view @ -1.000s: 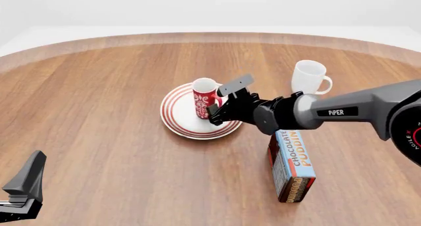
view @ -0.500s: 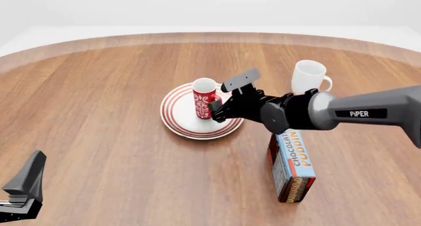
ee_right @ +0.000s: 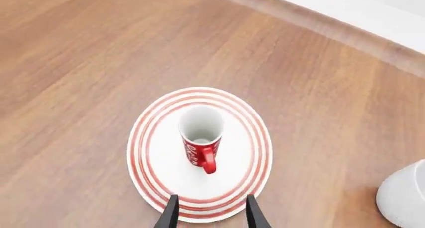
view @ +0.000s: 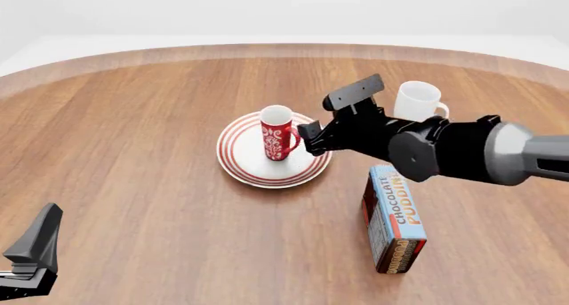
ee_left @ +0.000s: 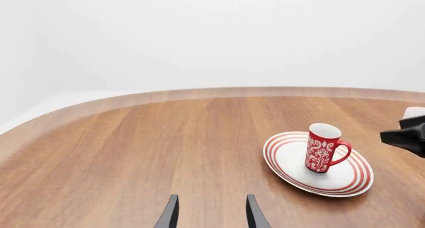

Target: Pick up the red mug and put it on the plate

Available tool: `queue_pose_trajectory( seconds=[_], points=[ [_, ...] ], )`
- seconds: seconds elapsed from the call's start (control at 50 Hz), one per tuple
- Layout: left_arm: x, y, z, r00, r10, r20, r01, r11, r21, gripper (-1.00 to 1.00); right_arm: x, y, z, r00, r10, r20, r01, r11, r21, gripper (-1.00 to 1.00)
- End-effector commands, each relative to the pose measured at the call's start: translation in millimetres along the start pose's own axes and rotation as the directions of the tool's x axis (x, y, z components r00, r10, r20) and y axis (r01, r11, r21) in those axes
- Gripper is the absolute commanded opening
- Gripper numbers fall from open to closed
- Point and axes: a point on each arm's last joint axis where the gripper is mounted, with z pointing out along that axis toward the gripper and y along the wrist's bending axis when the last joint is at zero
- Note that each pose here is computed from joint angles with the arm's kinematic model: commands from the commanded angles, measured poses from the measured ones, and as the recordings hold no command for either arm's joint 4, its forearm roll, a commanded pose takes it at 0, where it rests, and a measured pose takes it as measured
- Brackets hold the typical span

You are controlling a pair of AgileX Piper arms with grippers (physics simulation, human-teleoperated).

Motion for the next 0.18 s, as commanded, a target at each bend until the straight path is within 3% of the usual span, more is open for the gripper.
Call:
queue_pose_trajectory(
  seconds=[0.02,0.18],
  points=[
    [0.0,0.0,0,1.000,0.000,0.000,0.000,1.000,0.000,1.00,-10,-4,-31,0.999,-0.016,0.033,0.016,1.000,0.011,1.00],
    [0.0,0.0,0,1.000,0.000,0.000,0.000,1.000,0.000,1.00,-20,-2,-50,0.997,-0.030,0.065,0.030,1.000,0.008,1.00]
  ],
)
